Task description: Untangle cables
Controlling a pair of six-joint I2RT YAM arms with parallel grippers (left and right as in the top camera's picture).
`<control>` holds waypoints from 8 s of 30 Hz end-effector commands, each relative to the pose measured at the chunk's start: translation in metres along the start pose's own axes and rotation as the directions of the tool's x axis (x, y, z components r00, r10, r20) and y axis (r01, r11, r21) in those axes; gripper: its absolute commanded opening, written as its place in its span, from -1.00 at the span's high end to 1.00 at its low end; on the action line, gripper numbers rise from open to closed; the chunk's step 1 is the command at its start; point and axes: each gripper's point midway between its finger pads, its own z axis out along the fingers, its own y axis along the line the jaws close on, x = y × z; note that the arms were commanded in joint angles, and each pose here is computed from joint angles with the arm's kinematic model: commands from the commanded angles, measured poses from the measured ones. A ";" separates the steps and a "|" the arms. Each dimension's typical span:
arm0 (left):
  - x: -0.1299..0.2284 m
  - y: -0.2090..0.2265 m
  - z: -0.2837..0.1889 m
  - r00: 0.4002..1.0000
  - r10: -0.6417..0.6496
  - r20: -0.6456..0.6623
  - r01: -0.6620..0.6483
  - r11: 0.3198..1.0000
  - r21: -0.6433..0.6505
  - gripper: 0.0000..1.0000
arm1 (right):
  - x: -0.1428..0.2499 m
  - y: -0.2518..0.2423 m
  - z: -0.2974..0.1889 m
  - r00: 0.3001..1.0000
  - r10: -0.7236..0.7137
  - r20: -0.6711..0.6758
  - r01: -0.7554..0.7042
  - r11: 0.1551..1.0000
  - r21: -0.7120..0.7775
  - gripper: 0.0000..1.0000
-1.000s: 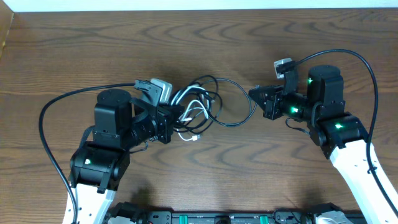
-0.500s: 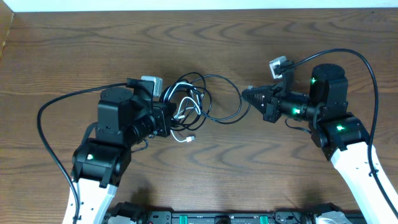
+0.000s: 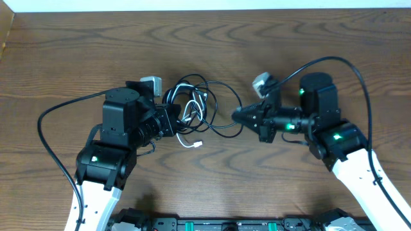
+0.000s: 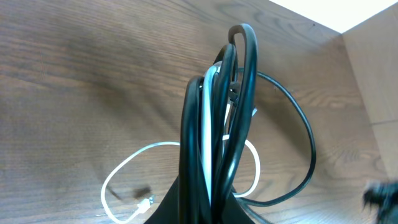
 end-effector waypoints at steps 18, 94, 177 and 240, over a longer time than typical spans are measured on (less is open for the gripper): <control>-0.033 -0.022 -0.005 0.990 -0.076 0.118 0.064 0.993 0.102 0.85 | 0.064 0.000 0.015 0.968 -0.018 -0.251 0.059 0.986 0.156 0.85; 0.046 -0.101 -0.042 0.732 0.642 0.229 -0.625 0.498 0.601 0.85 | 0.013 -0.072 -0.058 0.933 -0.259 -0.248 0.358 0.629 0.690 -0.84; 0.049 -0.107 -0.048 0.737 0.630 0.245 -0.610 0.466 0.641 0.85 | 0.109 -0.178 -0.265 0.881 0.400 0.253 -0.314 0.095 0.945 -0.81; 0.075 -0.129 -0.087 0.718 0.595 0.360 -0.578 0.223 0.785 0.85 | 0.115 -0.169 -0.247 0.815 0.472 0.336 -0.460 0.177 0.870 -0.82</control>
